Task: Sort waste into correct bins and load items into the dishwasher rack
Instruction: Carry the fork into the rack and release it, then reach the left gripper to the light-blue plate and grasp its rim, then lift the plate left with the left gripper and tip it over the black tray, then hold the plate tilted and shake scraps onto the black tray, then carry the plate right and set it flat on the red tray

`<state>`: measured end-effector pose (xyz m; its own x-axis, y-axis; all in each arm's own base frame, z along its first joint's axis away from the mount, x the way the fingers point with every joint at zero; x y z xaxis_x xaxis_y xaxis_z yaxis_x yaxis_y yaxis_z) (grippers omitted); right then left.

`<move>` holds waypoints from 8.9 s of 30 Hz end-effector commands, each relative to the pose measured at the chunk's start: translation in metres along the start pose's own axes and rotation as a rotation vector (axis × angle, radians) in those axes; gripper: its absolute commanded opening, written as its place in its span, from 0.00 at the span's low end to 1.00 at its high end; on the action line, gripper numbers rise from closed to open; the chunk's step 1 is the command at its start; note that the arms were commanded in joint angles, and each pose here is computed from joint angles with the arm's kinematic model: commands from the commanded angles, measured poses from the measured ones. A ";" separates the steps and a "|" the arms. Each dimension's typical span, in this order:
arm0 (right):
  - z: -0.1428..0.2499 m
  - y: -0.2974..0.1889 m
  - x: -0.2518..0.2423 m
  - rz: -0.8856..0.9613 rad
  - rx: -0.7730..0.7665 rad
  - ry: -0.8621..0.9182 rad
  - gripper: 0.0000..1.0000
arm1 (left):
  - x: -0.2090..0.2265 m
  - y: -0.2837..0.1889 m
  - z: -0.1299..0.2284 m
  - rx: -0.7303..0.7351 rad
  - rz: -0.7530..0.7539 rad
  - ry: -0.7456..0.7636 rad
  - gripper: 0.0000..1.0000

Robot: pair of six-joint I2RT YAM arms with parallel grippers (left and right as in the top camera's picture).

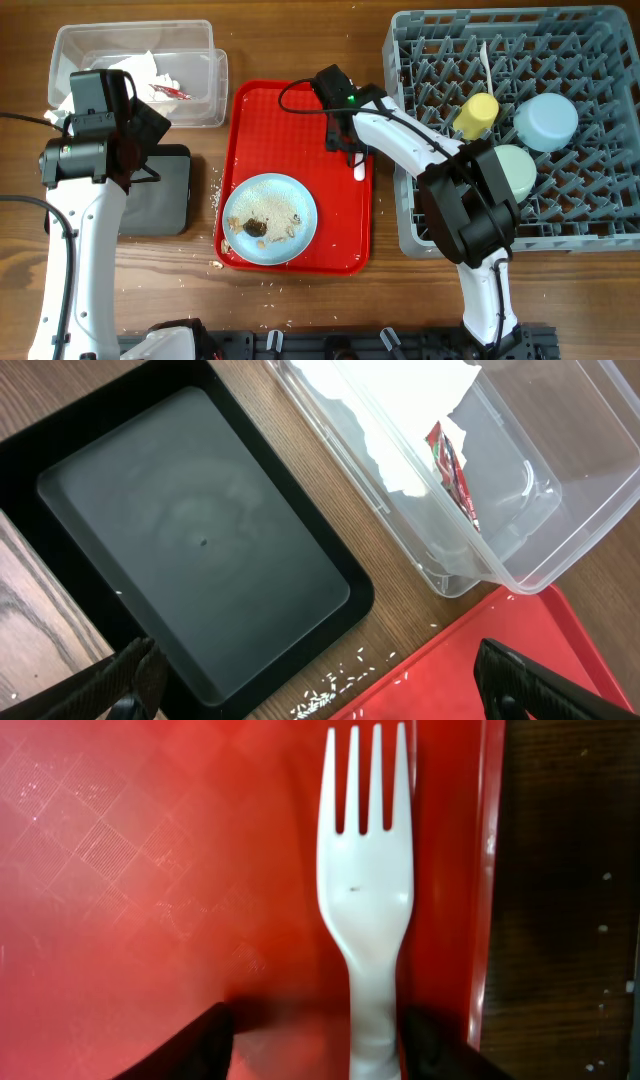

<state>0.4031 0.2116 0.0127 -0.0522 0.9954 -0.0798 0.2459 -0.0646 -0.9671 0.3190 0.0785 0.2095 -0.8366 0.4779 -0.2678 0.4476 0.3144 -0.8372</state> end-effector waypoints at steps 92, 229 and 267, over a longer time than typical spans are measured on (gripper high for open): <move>-0.021 -0.258 -0.241 -0.188 -0.305 0.373 1.00 | -0.065 -0.067 0.187 0.717 0.334 0.310 0.99; -0.021 -0.258 -0.241 -0.188 -0.305 0.374 1.00 | 0.006 0.011 -0.103 0.744 0.788 -0.439 0.04; -0.021 -0.258 -0.241 -0.188 -0.305 0.373 1.00 | -0.032 -0.038 0.024 0.990 0.699 0.119 0.04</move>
<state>0.3725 -0.0088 0.2854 0.1967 0.9505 0.2405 0.5367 0.1009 -0.8377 0.3159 0.0813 0.2260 -0.5668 0.2570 -0.7827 0.4055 -0.7400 -0.5367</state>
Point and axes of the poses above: each gripper's point midway between its finger pads, its own y axis out along the fingers, its own x axis along the line the jaws close on, z = x × y, the point moved 1 cm from there along -y, back along the fingers, and after that the axes turned 9 degrees about -y, right-handed, at the moved point
